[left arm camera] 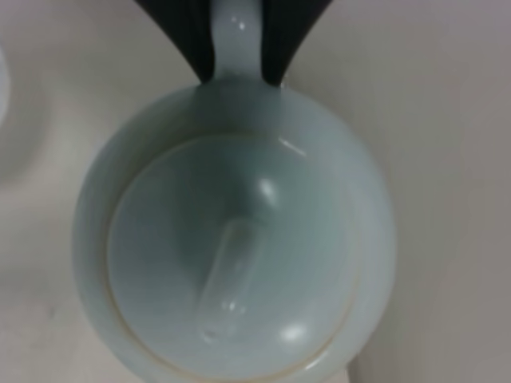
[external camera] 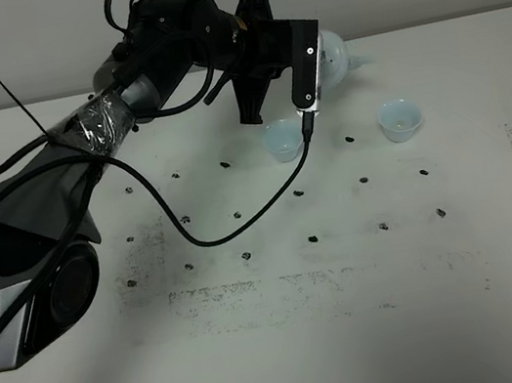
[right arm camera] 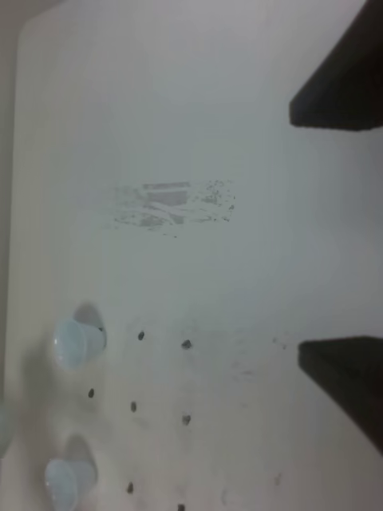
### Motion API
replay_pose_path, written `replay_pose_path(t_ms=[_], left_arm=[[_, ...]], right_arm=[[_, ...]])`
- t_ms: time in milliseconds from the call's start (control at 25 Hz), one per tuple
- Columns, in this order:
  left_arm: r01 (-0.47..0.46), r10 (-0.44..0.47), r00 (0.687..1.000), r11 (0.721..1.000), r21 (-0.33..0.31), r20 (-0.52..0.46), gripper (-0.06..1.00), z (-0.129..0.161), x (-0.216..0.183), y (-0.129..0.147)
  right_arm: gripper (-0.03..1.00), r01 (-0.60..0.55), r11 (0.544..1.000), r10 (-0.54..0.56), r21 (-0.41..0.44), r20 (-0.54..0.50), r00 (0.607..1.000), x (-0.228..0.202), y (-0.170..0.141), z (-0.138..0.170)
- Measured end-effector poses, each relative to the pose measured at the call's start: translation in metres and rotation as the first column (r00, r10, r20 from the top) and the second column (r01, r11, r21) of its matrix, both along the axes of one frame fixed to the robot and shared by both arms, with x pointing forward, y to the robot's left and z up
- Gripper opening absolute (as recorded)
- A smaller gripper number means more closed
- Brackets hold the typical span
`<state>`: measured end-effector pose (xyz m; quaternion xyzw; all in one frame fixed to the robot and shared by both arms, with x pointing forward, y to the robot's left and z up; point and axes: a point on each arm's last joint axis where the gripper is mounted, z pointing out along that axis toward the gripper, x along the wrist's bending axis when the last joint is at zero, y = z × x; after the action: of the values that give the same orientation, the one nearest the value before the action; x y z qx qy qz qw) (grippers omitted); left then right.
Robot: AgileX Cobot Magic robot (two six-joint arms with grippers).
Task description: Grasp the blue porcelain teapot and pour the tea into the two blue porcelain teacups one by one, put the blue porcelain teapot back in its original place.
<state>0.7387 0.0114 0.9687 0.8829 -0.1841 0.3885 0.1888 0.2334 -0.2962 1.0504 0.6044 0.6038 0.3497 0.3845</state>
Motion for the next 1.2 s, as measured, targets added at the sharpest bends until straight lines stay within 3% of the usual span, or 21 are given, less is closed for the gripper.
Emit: replay_pose_path(t_ms=[480,1080,1200], left_arm=[[0.031,-0.031,0.999,0.999,0.020,0.033,0.04,-0.019,0.003,-0.007],[0.102,-0.108,0.987,0.993,0.053,0.122,0.04,-0.017,-0.005,-0.025],[0.131,-0.143,0.977,0.988,0.084,0.157,0.04,-0.016,-0.006,-0.029]], right_arm=[[0.57,0.000,1.000,0.000,0.000,0.000,1.000,0.000,0.000,0.000],[0.57,0.000,1.000,0.000,0.000,0.000,1.000,0.000,0.000,0.000],[0.57,0.000,1.000,0.000,0.000,0.000,1.000,0.000,0.000,0.000]])
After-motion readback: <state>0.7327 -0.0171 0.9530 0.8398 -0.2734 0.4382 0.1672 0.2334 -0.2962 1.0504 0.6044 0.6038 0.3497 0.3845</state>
